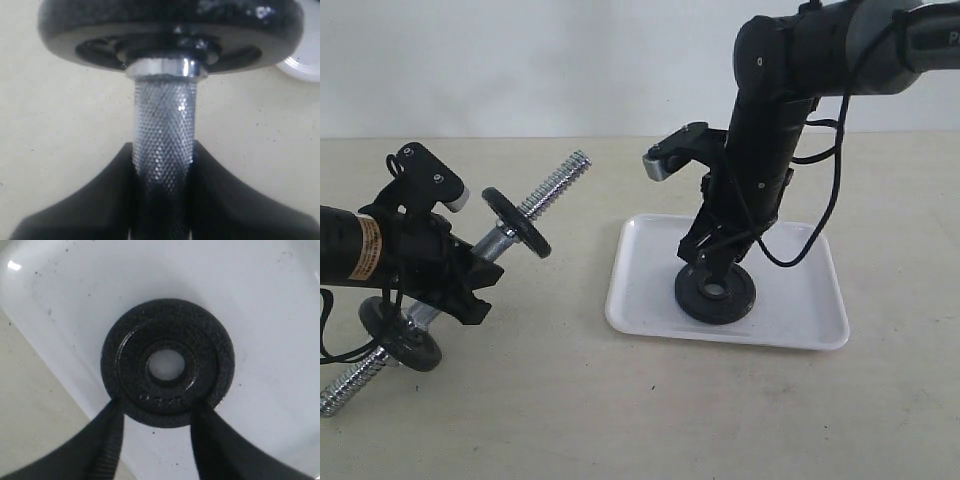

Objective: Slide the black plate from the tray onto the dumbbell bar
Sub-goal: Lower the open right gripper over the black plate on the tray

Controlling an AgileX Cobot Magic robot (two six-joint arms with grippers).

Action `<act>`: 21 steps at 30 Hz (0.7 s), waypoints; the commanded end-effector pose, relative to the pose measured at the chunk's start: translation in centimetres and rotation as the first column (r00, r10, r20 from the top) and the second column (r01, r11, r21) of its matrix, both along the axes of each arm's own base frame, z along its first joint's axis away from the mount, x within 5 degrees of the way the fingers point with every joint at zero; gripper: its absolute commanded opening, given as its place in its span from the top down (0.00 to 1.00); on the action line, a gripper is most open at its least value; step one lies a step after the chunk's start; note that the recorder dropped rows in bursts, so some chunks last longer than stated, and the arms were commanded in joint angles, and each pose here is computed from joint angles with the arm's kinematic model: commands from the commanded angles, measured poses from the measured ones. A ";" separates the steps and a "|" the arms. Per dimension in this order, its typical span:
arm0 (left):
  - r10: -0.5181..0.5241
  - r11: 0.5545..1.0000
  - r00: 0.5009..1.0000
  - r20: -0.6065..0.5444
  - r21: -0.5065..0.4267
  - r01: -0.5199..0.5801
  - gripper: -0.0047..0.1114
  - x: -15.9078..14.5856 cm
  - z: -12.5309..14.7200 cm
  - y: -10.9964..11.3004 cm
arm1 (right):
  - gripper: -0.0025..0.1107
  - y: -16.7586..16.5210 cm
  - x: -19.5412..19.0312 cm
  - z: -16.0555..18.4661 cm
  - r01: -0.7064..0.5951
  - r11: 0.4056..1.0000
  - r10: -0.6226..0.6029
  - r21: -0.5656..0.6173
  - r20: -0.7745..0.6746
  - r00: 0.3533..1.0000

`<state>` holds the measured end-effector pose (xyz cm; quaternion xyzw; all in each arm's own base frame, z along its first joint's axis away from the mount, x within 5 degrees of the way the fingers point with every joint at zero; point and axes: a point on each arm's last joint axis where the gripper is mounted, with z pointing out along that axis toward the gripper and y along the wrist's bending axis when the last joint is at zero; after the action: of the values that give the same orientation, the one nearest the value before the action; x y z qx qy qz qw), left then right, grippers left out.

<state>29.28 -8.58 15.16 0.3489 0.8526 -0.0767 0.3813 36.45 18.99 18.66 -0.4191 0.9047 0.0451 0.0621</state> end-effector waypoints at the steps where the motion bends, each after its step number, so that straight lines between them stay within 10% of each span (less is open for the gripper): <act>1: -0.021 0.990 0.995 0.102 -0.139 0.035 0.92 0.4 3.2 -1.1 | 0.43 0.2 0.5 0.3 -0.008 1.000 0.007 0.019 0.058 0.998; 21: -0.023 0.990 0.994 0.103 -0.135 0.037 0.92 0.4 3.2 -1.1 | 0.19 0.5 0.5 0.3 0.085 0.996 -0.086 0.028 0.051 0.995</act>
<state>29.28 -8.58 15.16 0.3489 0.8526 -0.0767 0.3813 36.92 19.46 18.76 -0.3814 0.9183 0.0462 0.0954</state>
